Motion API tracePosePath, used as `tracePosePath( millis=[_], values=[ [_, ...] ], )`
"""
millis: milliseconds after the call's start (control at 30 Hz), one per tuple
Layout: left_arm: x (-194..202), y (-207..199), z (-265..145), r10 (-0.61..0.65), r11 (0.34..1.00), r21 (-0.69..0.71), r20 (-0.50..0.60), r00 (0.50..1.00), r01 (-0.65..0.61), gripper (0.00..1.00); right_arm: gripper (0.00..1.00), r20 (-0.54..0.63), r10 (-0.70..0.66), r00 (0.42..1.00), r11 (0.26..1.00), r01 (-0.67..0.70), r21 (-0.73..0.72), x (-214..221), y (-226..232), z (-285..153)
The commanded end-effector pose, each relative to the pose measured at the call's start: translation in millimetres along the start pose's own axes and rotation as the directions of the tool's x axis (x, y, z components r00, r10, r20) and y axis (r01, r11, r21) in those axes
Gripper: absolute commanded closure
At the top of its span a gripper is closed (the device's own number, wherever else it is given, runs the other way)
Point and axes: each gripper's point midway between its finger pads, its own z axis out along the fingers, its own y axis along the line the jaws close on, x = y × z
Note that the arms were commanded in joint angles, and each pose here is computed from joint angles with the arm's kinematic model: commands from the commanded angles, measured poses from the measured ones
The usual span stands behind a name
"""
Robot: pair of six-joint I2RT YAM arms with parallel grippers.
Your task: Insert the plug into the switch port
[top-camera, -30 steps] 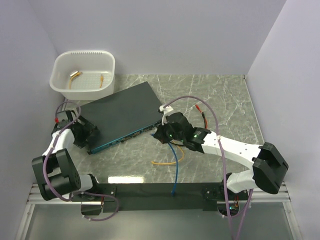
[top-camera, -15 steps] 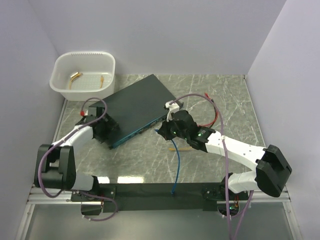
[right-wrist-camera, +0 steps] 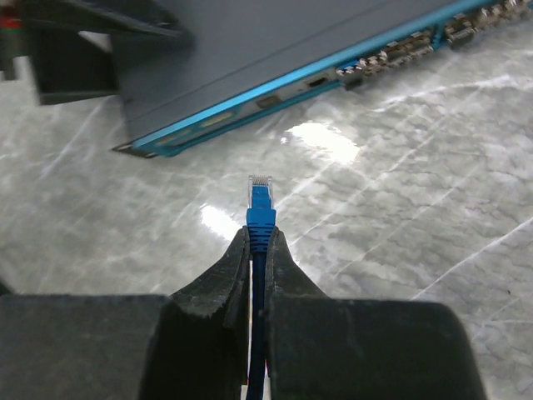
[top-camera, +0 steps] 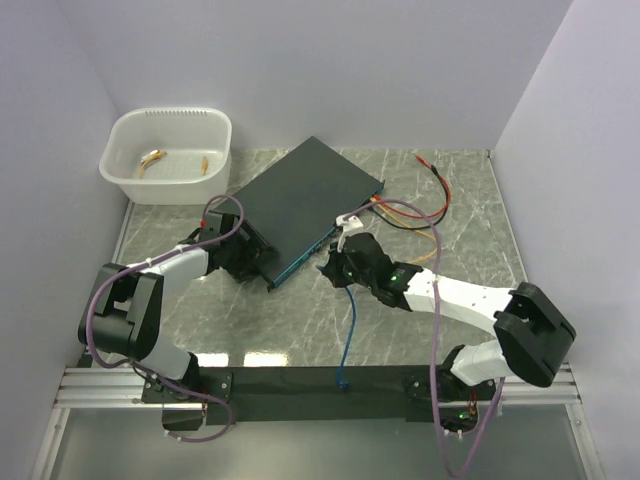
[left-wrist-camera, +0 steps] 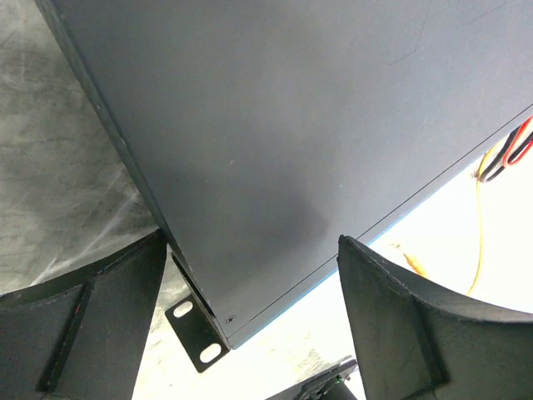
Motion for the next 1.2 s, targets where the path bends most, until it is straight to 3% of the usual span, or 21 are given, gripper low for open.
tracePosePath(
  millis=[0,200,467,733,1167],
  values=[
    [0,-38,-4,0.059,0.987,0.151,-0.004,0.998,-0.058,0.13,1.0,0.12,0.057,0.991,0.997,-0.064,0.052,-17,-10,12],
    [-8,-25,-7,0.154,0.982,0.099,0.053,0.987,-0.159,0.14,1.0,0.165,0.085,0.983,0.99,-0.103,0.1,-11,-23,30],
    [1,-23,-3,0.211,0.965,0.152,0.037,0.977,-0.214,0.18,1.0,0.23,0.135,0.964,0.981,-0.163,0.109,-8,-30,53],
    [-5,-22,-13,0.296,0.946,0.116,0.069,0.953,-0.302,0.19,1.0,0.247,0.122,0.961,0.983,-0.152,0.106,2,-31,72],
    [10,-18,-8,0.307,0.939,0.157,0.017,0.952,-0.306,0.2,1.0,0.323,0.116,0.939,0.98,-0.16,0.115,-3,-35,86]
  ],
)
